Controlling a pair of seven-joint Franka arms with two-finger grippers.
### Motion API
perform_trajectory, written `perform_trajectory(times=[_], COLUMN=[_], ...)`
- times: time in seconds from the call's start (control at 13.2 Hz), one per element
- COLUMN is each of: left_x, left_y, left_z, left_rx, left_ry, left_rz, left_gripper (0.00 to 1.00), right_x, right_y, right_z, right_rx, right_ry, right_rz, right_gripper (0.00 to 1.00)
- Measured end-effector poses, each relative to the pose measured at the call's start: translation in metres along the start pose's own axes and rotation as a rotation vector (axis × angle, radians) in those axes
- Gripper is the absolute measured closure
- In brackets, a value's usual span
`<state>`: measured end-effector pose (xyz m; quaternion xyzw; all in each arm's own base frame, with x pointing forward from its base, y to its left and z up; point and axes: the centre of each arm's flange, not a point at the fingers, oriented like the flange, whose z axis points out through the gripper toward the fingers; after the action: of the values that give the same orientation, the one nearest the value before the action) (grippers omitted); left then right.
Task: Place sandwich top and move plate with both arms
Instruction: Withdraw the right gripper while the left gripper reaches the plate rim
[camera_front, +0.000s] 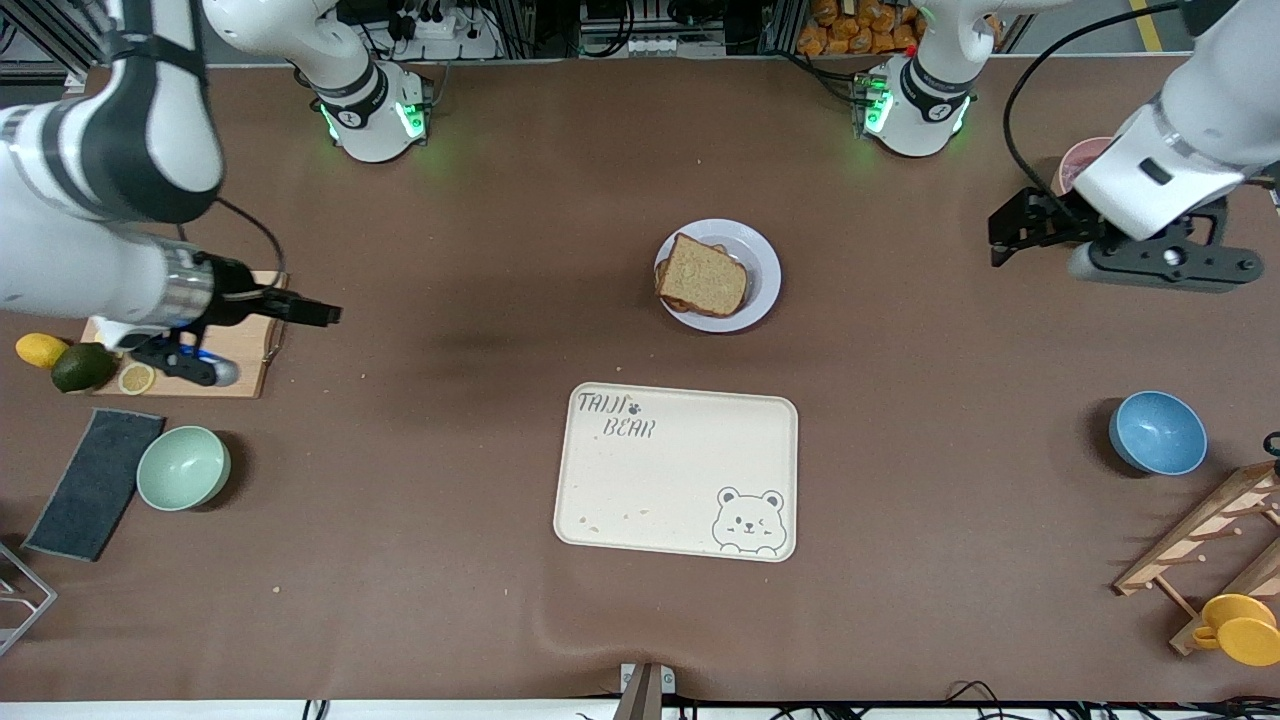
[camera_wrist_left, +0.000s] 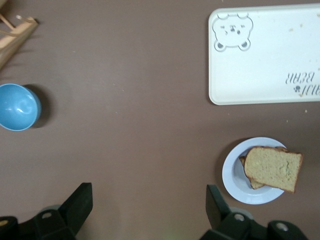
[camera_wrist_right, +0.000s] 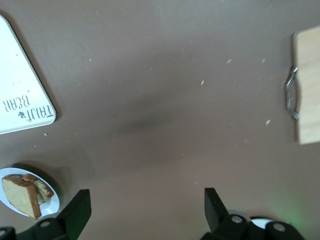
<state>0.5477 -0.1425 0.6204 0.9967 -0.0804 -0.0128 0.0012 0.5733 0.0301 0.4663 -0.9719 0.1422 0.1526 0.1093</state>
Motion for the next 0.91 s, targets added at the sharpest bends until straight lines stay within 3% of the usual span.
perform_trajectory(times=[0.23,0.38,0.68,0.91], left_x=[0.000,-0.003,-0.015,-0.022], left_y=[0.008,0.003,0.023,0.035], left_z=[0.006,0.023,0.108,0.172], left_rx=[0.001,-0.006,-0.224,-0.337], left_ry=[-0.018,-0.079,-0.286,-0.334], left_rz=[0.011,-0.013,-0.041,-0.089], left_gripper=[0.00,0.00,0.00,0.00], right_x=[0.024,0.033,0.024,-0.007], right_y=[0.061,0.070,0.056,0.055], right_z=[-0.023,-0.033,-0.064,-0.076], right_rx=[-0.025,-0.057,-0.137,-0.143], right_ry=[0.042,0.070,0.121,0.165], right_rz=[-0.099,-0.187,-0.298,-0.308], right_gripper=[0.00,0.00,0.00,0.00])
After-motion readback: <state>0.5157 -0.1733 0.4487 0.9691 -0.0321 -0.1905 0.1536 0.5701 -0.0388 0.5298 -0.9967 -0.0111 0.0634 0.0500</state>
